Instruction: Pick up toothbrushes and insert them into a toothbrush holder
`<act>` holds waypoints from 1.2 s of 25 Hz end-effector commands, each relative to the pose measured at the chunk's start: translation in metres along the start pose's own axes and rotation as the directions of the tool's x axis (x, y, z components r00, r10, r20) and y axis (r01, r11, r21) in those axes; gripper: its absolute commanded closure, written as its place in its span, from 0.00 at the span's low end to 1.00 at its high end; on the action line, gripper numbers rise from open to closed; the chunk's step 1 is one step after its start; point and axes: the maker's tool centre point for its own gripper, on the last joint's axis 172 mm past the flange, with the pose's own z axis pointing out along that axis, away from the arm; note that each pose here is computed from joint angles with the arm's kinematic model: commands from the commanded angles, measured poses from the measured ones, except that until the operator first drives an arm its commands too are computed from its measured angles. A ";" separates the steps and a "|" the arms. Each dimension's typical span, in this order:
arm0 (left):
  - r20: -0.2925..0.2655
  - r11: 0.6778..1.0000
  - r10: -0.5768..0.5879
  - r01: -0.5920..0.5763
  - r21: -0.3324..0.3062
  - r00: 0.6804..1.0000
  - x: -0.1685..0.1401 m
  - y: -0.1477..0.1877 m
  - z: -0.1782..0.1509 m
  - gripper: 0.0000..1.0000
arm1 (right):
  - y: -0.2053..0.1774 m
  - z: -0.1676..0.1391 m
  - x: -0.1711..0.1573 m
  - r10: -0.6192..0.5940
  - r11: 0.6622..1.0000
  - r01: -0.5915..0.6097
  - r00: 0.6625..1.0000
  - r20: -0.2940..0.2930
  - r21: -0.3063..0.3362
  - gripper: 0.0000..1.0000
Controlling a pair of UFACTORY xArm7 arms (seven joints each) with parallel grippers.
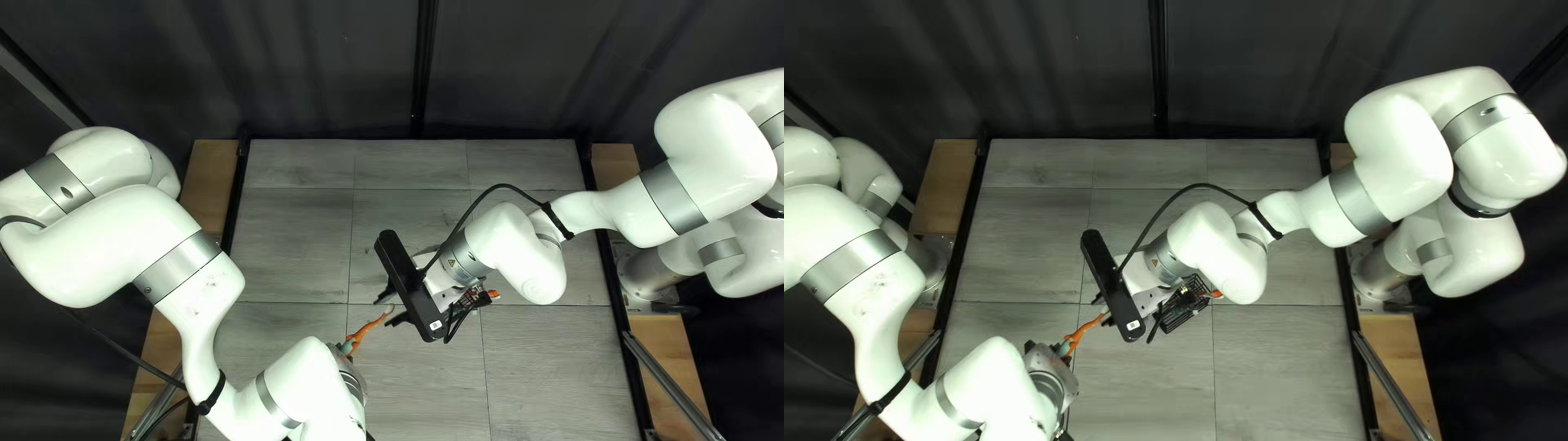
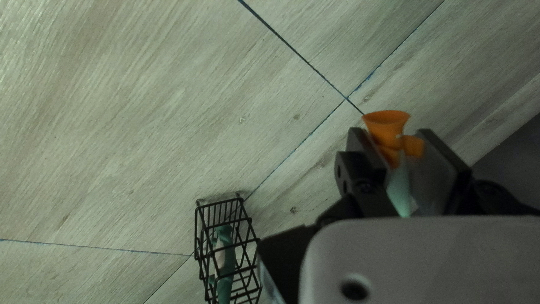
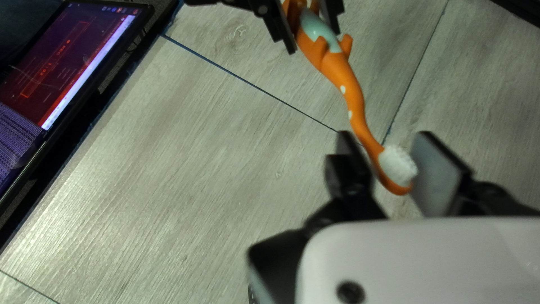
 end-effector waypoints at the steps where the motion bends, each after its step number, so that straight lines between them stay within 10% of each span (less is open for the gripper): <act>1: 0.000 1.000 0.000 0.000 0.000 1.000 0.000 0.000 0.000 0.00 | -0.002 -0.002 0.001 -0.004 1.000 0.004 1.000 -0.001 -0.001 0.97; 8: 0.000 1.000 0.000 0.000 0.000 1.000 0.000 0.000 0.000 0.00 | -0.012 -0.023 -0.004 -0.001 1.000 0.001 1.000 0.026 -0.013 0.97; 16: 0.000 1.000 0.000 0.000 0.000 1.000 0.000 0.000 0.000 0.00 | -0.013 -0.088 -0.030 0.038 0.995 -0.019 0.978 0.206 -0.094 0.96; 30: -0.025 0.999 -0.030 0.031 0.016 0.999 0.004 0.011 -0.003 0.00 | -0.020 -0.198 -0.028 0.183 0.972 -0.070 0.819 0.543 -0.222 0.96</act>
